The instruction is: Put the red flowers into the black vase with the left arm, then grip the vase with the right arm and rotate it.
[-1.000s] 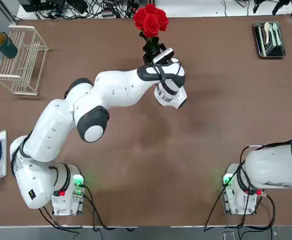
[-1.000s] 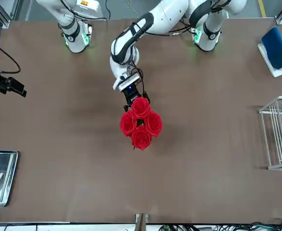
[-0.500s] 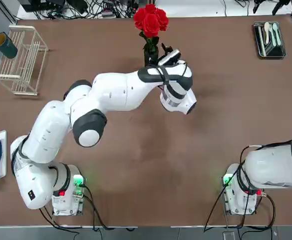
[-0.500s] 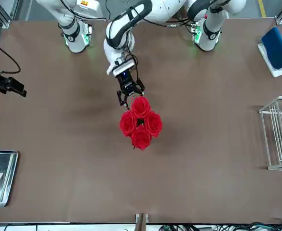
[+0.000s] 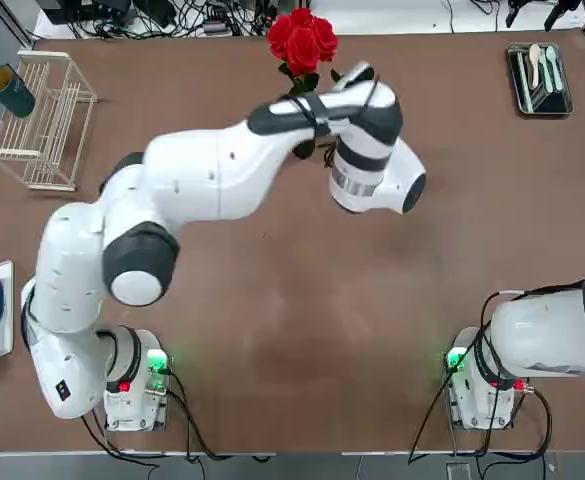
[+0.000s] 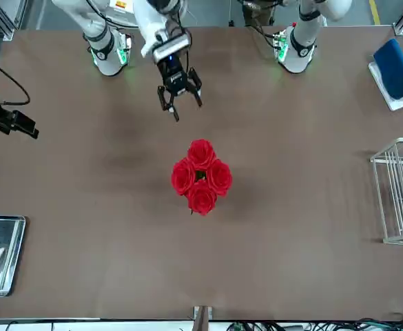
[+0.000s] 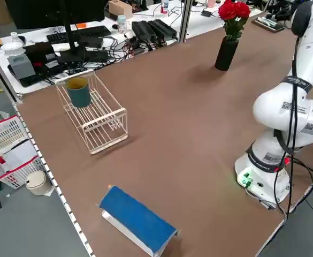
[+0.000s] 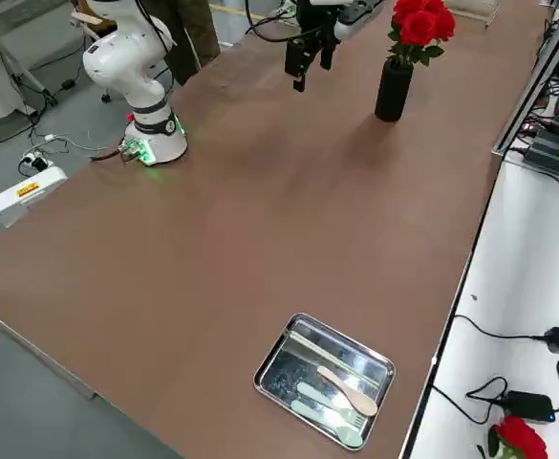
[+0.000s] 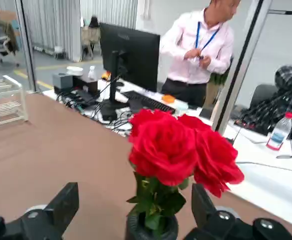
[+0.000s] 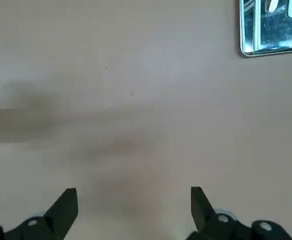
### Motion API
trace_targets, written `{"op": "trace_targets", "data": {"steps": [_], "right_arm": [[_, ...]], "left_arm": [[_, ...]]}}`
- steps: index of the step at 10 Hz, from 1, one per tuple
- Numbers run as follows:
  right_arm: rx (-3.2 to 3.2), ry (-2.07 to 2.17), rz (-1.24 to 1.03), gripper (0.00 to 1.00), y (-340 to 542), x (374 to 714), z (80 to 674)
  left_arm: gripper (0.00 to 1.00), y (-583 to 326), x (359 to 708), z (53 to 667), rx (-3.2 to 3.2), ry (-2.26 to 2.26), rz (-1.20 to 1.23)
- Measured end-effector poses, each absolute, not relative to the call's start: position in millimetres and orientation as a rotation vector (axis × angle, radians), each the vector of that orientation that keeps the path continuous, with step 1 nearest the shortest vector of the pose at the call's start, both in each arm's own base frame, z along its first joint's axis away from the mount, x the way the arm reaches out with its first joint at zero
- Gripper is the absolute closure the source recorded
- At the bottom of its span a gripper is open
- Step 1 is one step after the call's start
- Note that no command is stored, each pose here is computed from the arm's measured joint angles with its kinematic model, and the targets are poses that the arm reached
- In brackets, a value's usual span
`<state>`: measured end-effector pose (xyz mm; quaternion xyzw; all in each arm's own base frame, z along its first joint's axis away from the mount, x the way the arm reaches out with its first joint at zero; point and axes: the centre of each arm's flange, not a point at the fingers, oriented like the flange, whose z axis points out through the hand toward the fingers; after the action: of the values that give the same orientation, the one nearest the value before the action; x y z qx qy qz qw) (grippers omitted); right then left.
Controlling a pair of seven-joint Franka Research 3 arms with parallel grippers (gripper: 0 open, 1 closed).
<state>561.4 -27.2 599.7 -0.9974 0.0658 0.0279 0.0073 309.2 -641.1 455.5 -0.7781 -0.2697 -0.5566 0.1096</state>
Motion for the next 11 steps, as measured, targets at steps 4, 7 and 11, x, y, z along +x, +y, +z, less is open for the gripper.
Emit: {"op": "trace_targets", "data": {"steps": [4,7,11], "right_arm": [[-3.122,0.121,0.050,0.00,4.4,567.2,593.8],[-3.053,0.070,0.072,0.00,38.3,578.2,558.4],[-2.931,0.068,0.128,0.00,89.9,601.7,506.0]], "left_arm": [[0.00,-583.7,350.3,548.1,-2.309,-0.836,-1.472],[0.00,-508.3,416.1,601.0,-2.319,-0.953,-1.299],[0.00,-361.6,525.9,636.6,-2.348,-1.083,-0.997]]}}
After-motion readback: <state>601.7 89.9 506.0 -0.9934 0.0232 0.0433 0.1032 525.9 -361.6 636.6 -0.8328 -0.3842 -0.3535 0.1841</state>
